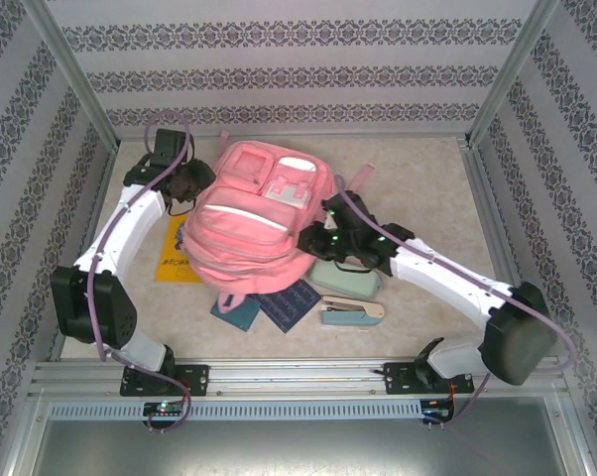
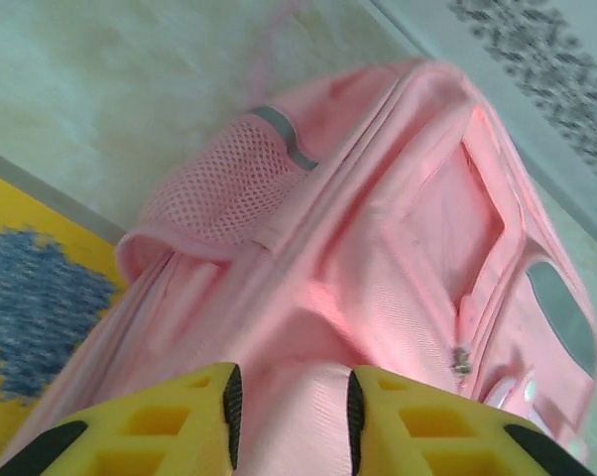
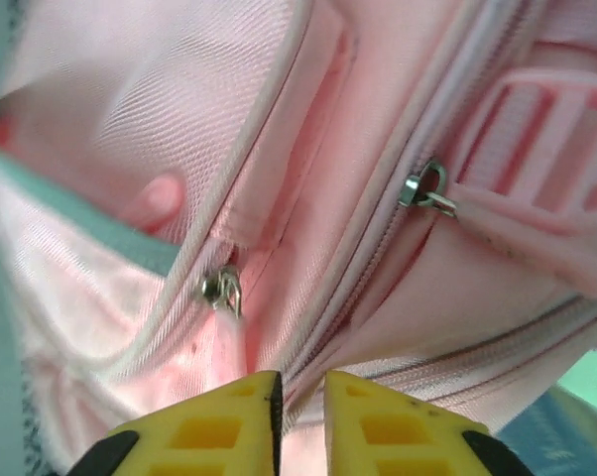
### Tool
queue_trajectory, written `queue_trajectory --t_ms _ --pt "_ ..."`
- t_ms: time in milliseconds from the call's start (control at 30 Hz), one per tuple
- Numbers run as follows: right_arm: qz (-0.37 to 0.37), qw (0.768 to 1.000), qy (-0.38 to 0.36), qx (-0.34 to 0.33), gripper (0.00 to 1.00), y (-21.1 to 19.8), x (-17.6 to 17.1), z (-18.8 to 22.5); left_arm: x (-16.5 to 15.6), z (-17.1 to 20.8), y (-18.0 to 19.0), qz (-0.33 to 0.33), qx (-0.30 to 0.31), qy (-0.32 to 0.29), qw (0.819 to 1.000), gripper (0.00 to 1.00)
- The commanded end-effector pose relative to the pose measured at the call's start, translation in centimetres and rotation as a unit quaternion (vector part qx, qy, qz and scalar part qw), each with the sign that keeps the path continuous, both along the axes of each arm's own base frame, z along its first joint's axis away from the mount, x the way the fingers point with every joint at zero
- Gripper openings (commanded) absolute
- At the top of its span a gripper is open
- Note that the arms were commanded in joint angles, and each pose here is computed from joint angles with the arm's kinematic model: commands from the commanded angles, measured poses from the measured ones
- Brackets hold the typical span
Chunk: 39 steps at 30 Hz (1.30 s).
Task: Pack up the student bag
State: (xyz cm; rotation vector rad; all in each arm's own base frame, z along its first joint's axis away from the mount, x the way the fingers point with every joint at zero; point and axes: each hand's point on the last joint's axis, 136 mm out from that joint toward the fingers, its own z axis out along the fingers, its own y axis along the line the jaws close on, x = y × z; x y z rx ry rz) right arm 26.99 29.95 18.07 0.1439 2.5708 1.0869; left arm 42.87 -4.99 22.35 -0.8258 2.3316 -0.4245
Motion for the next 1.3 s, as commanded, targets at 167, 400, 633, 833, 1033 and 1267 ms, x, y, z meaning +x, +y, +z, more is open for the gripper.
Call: queue_trajectory --t_ms 167,400,633,833,1033,1267 --pt "0.022 1.000 -0.004 0.012 0.45 5.2 2.0 -1.8 -5.4 -0.4 3.1 0.079 0.037 0.093 0.992 0.44" --pt "-0.015 0.992 -0.046 -0.117 0.52 0.0 2.8 -1.5 -12.0 -4.8 -1.0 0.089 -0.039 0.169 0.981 0.44" --pt "-0.076 0.965 -0.036 -0.249 0.52 -4.7 3.5 -2.6 -15.5 -6.6 -3.9 0.095 -0.023 0.257 0.962 0.55" --pt "-0.090 0.960 -0.059 -0.259 0.51 -5.6 3.9 -2.1 -14.7 -7.9 -5.8 0.095 -0.026 0.276 0.956 0.59" --pt "-0.099 0.958 -0.065 -0.261 0.51 -6.5 4.1 -2.1 -13.3 -9.2 -7.3 0.097 -0.022 0.295 0.950 0.58" --pt "-0.128 0.958 -0.050 -0.251 0.51 -9.0 4.4 -2.8 -15.6 -12.1 -7.6 0.110 -0.031 0.333 0.936 0.52"
